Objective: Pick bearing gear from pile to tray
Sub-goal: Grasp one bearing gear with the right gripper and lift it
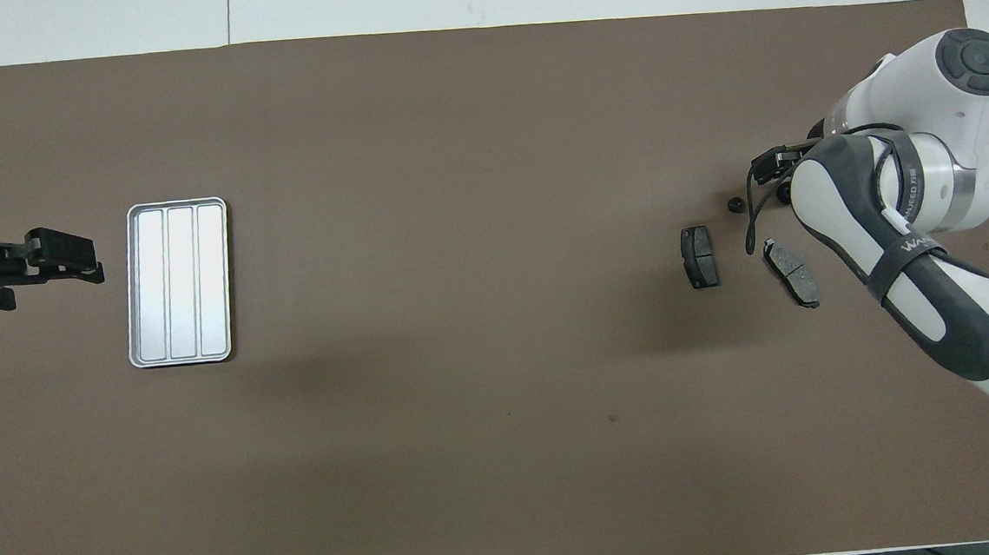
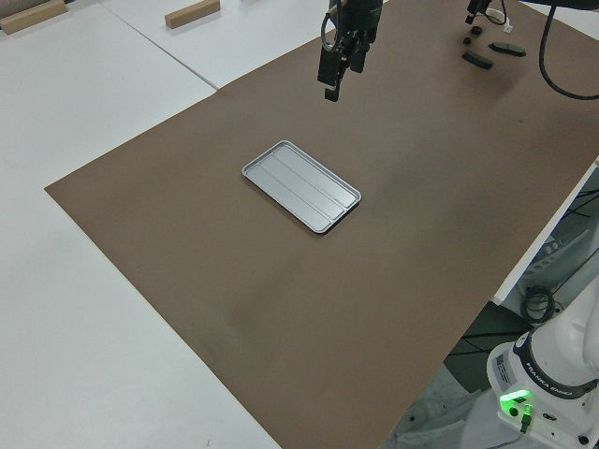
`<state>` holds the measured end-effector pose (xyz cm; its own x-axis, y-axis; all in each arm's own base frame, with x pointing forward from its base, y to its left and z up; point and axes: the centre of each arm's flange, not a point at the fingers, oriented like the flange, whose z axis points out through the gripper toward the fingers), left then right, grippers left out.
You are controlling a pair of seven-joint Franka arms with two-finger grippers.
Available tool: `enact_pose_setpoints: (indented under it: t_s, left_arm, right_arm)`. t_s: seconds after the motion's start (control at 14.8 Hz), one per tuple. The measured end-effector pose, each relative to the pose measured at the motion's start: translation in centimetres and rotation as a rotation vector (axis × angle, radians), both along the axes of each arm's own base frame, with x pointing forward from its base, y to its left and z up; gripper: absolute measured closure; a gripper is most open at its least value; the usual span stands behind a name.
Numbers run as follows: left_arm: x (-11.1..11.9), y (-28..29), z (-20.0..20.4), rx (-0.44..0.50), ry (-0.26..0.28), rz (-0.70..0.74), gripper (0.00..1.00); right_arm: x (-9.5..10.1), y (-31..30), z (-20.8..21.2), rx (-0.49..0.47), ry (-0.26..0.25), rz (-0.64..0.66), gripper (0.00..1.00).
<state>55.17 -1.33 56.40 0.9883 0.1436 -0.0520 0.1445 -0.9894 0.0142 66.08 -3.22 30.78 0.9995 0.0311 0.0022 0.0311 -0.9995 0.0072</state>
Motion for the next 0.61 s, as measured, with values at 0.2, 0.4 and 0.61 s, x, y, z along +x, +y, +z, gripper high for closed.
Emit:
enact_pose_setpoints:
  t_s: [0.2,0.4,0.61]
  left_arm:
    - [0.00,0.00,0.00,0.000,0.000,0.000,0.00]
    - [0.00,0.00,0.00,0.000,0.000,0.000,0.00]
    - [0.00,0.00,0.00,0.000,0.000,0.000,0.00]
  right_arm:
    - [-0.31,0.17,-0.72,0.001,0.011,0.002,0.00]
    - [-0.48,0.18,-1.00,0.001,0.018,0.003,0.00]
    - [-0.55,0.18,-1.11,0.001,0.020,0.003,0.10]
